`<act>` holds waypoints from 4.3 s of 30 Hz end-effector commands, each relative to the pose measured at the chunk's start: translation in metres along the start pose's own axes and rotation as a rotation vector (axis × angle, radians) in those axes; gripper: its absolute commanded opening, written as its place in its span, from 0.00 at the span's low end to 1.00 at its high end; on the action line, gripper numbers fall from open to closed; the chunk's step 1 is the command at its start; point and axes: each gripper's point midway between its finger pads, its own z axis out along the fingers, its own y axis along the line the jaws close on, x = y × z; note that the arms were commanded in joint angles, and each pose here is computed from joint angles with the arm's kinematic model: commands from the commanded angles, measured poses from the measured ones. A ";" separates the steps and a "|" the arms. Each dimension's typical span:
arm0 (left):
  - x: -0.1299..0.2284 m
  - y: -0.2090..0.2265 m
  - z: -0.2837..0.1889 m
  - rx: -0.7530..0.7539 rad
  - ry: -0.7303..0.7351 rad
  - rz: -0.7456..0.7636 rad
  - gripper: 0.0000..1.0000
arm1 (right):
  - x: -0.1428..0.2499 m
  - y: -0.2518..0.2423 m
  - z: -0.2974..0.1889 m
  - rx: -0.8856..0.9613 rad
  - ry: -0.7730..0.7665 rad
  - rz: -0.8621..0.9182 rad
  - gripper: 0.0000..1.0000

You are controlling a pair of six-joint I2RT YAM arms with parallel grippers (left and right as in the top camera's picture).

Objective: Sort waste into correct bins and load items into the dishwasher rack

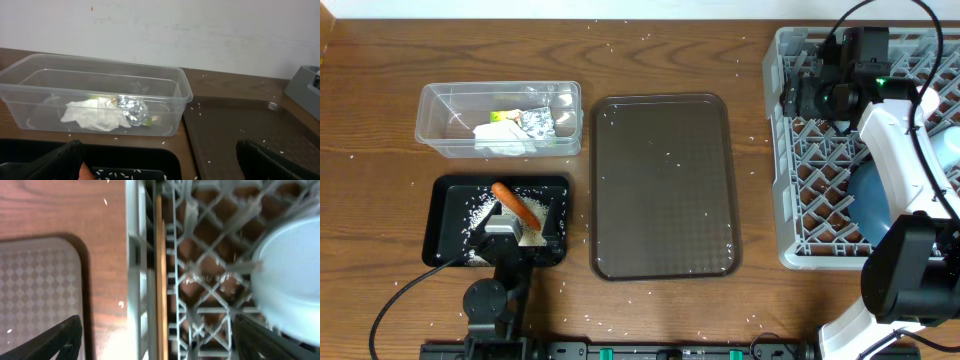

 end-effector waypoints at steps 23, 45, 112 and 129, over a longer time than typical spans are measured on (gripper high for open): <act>0.015 0.000 0.001 0.008 0.046 0.002 0.98 | 0.181 0.001 -0.145 0.007 0.086 0.326 0.84; 0.015 0.000 0.001 0.008 0.046 0.002 0.98 | 0.226 -0.009 -0.185 -0.040 -0.304 0.366 0.99; 0.015 0.000 0.001 0.008 0.046 0.002 0.98 | 0.184 0.018 -0.161 -0.268 -0.843 0.080 0.99; 0.015 0.000 0.001 0.008 0.046 0.002 0.98 | 0.175 0.003 -0.126 -0.083 -0.982 -0.159 0.99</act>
